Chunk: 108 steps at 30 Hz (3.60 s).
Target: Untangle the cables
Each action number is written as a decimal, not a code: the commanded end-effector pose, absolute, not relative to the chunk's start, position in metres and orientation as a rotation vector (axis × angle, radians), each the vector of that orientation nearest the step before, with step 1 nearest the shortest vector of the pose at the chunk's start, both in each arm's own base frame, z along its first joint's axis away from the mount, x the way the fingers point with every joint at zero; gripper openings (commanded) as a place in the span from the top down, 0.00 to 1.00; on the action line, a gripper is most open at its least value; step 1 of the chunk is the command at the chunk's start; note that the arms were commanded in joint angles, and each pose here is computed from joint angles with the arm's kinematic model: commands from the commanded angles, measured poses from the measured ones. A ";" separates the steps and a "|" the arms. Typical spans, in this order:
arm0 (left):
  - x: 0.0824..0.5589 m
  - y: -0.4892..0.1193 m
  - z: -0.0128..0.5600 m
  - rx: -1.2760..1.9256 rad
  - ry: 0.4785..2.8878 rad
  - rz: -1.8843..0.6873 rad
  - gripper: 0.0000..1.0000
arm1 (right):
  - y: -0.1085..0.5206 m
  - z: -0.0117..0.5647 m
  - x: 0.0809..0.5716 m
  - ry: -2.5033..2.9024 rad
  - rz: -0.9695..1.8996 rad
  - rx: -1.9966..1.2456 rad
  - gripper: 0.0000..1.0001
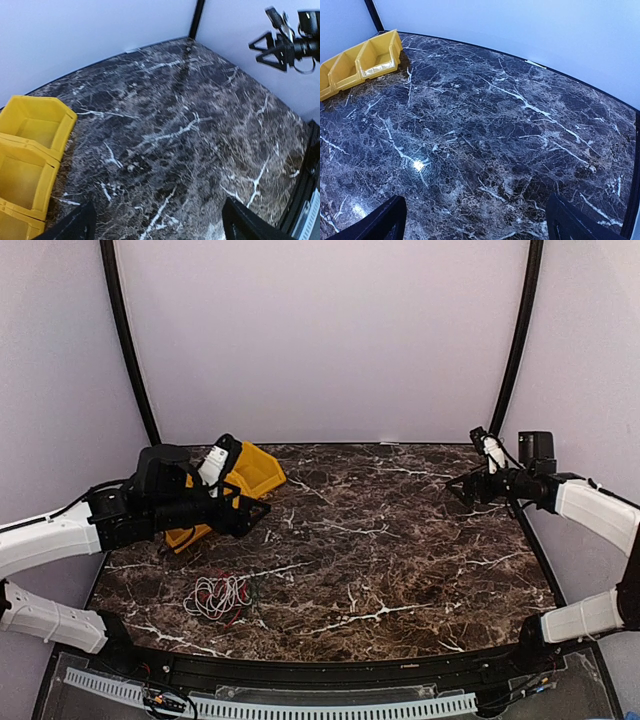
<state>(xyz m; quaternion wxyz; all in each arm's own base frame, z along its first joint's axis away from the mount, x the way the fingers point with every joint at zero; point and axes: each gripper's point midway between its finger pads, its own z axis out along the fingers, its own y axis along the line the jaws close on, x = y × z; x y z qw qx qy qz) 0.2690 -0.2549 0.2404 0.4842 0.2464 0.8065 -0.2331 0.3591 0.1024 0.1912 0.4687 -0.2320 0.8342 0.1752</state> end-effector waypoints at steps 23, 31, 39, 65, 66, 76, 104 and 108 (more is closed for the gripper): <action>0.177 -0.206 0.092 0.336 2.490 -0.235 0.01 | 0.134 0.210 0.336 1.821 0.562 -0.834 0.01; 0.166 -0.164 0.057 -0.071 2.669 -0.248 0.12 | 0.135 0.207 0.334 1.822 0.557 -0.856 0.01; 0.175 -0.207 0.039 0.001 2.686 -0.397 0.11 | 0.136 0.207 0.332 1.819 0.559 -0.858 0.01; 0.219 -0.375 0.155 0.857 2.174 -0.579 0.04 | 0.143 0.203 0.324 1.806 0.565 -0.938 0.05; 0.220 -0.370 0.157 0.850 2.171 -0.565 0.04 | 0.147 0.201 0.323 1.810 0.569 -0.959 0.08; 0.250 -0.329 0.144 0.651 2.268 -0.785 0.25 | 0.242 0.196 0.301 1.798 0.592 -1.338 0.37; 0.261 -0.366 0.053 0.433 2.491 -1.050 0.67 | 0.363 0.100 0.239 1.837 0.652 -1.795 0.44; 0.264 -0.368 0.050 0.430 2.484 -1.046 0.68 | 0.361 0.093 0.239 1.854 0.641 -1.804 0.44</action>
